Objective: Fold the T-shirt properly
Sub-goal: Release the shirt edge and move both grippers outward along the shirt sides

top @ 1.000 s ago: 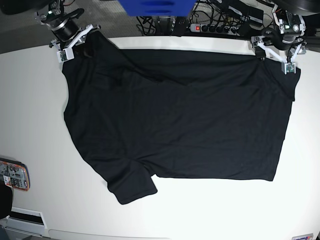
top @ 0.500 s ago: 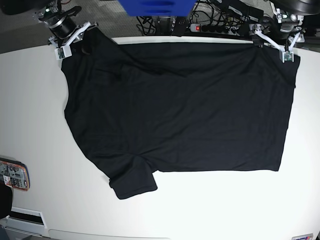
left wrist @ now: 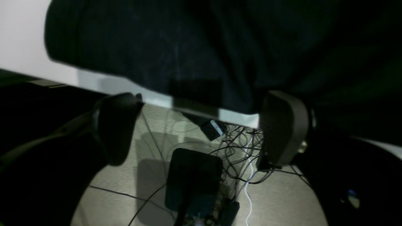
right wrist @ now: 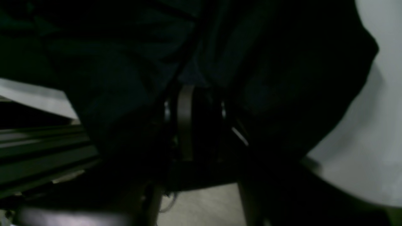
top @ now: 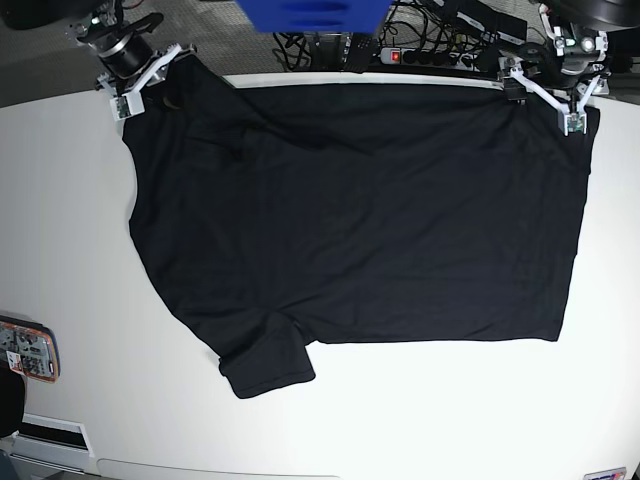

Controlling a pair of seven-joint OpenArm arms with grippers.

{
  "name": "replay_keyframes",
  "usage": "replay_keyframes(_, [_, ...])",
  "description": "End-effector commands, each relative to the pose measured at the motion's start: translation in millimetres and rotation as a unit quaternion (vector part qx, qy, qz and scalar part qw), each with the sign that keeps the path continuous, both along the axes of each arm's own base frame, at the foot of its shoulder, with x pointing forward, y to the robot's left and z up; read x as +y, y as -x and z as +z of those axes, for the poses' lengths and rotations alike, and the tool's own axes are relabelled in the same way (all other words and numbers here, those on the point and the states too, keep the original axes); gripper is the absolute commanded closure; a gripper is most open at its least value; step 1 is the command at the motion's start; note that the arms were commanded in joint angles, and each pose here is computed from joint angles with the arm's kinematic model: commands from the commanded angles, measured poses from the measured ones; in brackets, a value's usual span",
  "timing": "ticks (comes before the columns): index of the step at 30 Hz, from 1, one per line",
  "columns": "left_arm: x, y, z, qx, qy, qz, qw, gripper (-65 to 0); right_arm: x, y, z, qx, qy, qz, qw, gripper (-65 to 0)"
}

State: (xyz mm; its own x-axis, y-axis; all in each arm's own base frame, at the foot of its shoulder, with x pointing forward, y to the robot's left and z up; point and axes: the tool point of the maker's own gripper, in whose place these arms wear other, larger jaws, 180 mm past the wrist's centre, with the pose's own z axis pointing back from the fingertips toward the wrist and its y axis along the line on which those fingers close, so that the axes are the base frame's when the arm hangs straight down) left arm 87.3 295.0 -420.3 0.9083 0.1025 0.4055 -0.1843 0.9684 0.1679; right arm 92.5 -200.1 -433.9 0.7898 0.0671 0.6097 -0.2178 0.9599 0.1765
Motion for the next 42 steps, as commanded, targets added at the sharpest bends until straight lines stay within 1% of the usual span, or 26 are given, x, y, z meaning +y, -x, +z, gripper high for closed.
replay_keyframes(1, [6, -6, 5, -0.009, -0.013, -0.001, 1.000, -60.9, -15, 10, -9, 0.044, 0.051, 0.011, 0.9977, -10.3])
replay_keyframes(8, [4, -23, 23, -0.037, -0.021, -0.016, 0.999, -60.9, -6, -40, 24, -0.005, 0.074, 0.040, 0.9964, -10.3])
replay_keyframes(15, [-3, -27, 36, -0.036, -0.022, -0.023, 0.999, -60.9, -4, -45, 32, -0.008, 0.083, 0.048, 0.9953, -10.3])
replay_keyframes(17, [-2, -33, 37, -0.042, -0.022, -0.024, 0.999, -60.9, -10, -48, 38, -0.015, 0.091, 0.042, 0.9949, -10.3])
replay_keyframes(20, [-2, -42, 42, -0.054, -0.024, -0.025, 0.998, -60.9, -25, -52, 47, -0.026, 0.107, 0.027, 0.9935, -10.3])
replay_keyframes(23, [-6, -56, 55, -0.079, -0.029, -0.033, 0.996, -60.9, -33, -61, 54, -0.041, 0.117, 0.017, 0.9921, -10.7])
replay_keyframes(25, [-7, -63, 61, -0.092, -0.032, -0.037, 0.995, -60.9, -33, -66, 56, -0.044, 0.118, 0.021, 0.9918, -10.8])
replay_keyframes(26, [-7, -70, 64, -0.101, -0.033, -0.038, 0.994, -60.9, -29, -71, 59, -0.052, 0.115, 0.035, 0.9914, -10.8])
replay_keyframes(29, [-3, -87, 73, -0.121, -0.043, -0.045, 0.991, -60.9, -10, -86, 67, -0.079, 0.102, 0.106, 0.9860, -10.9])
replay_keyframes(31, [-2, -93, 77, -0.124, -0.048, -0.059, 0.989, -60.9, -4, -94, 72, -0.091, 0.102, 0.130, 0.9821, -10.9])
replay_keyframes(35, [-4, -105, 83, -0.112, -0.072, -0.129, 0.983, -60.9, -3, -122, 85, -0.118, 0.112, 0.143, 0.9762, -10.6])
replay_keyframes(37, [-3, -110, 86, -0.107, -0.082, -0.152, 0.979, -60.9, -3, -138, 95, -0.139, 0.118, 0.141, 0.9732, -10.5])
replay_keyframes(39, [0, -115, 91, -0.113, -0.089, -0.159, 0.977, -60.9, -2, -151, 104, -0.158, 0.120, 0.140, 0.9701, -10.5])
replay_keyframes(41, [-1, -133, 103, -0.145, -0.094, -0.159, 0.972, -60.9, -4, -163, 114, -0.175, 0.125, 0.138, 0.9667, -10.4])
replay_keyframes(42, [-2, -140, 108, -0.157, -0.095, -0.158, 0.970, -60.9, -7, -169, 119, -0.183, 0.134, 0.143, 0.9635, -10.4])
